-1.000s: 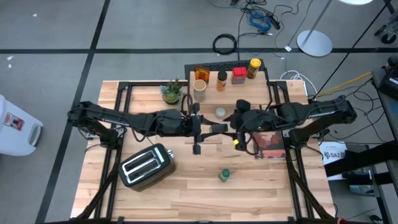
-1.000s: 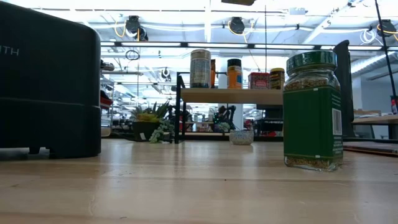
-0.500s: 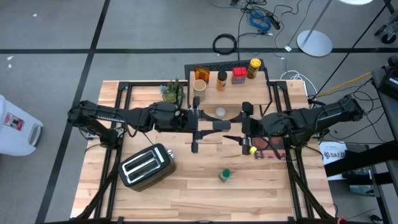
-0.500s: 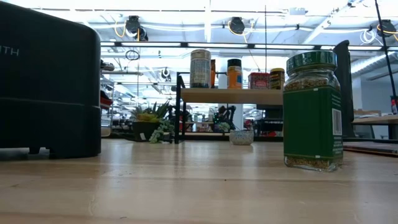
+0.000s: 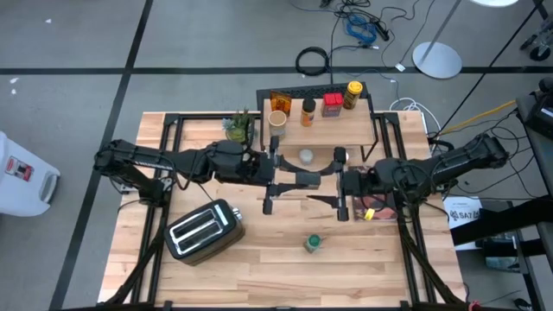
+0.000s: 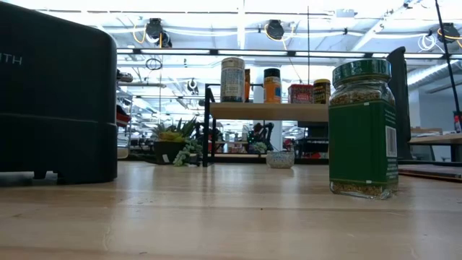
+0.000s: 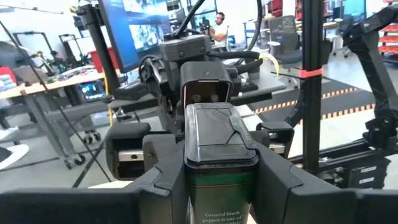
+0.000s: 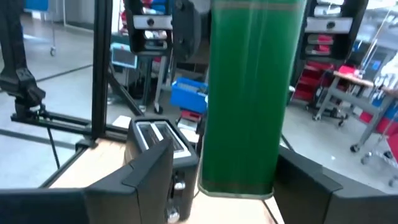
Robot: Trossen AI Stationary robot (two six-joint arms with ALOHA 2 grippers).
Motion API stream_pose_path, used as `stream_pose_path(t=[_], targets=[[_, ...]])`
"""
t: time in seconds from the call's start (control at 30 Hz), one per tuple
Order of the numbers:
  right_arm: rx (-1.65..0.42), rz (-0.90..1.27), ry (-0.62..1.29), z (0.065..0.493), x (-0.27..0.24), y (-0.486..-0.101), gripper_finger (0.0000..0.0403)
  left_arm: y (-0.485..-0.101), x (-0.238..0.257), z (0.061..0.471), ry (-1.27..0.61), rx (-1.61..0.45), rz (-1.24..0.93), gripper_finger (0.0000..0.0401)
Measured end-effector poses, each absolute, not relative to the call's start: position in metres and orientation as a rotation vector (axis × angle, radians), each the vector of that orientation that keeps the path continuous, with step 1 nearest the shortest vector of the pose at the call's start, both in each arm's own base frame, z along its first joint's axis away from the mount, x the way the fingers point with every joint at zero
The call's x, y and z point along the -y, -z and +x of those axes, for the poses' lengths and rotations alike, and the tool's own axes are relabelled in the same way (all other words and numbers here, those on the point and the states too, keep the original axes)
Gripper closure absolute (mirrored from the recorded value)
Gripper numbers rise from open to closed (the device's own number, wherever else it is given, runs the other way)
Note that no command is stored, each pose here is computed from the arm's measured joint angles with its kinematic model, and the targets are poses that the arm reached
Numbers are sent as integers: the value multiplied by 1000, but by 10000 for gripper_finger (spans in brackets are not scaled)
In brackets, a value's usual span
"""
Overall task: Shelf spices
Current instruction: Put the black seasoning can on the shelf
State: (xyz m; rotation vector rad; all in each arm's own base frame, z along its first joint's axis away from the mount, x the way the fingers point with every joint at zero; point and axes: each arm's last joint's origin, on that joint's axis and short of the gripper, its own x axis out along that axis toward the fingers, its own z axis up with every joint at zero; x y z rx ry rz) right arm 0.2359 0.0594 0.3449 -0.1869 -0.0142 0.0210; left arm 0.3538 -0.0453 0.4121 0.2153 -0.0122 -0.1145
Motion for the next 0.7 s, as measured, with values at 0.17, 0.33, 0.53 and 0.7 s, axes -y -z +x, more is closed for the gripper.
stream_pose_path(t=[0.17,0.33,0.53,0.7], targets=[[66,-202,-12,236,-59,-350,172,-412,46,354,132,11,189,270],[88,-209,-3,236,-58,-352,189,-412,46,354,140,9,174,271],[58,-209,-2,244,-59,-345,240,-411,46,354,150,7,163,271],[48,-208,8,248,-60,-342,274,-411,46,354,148,4,164,271]])
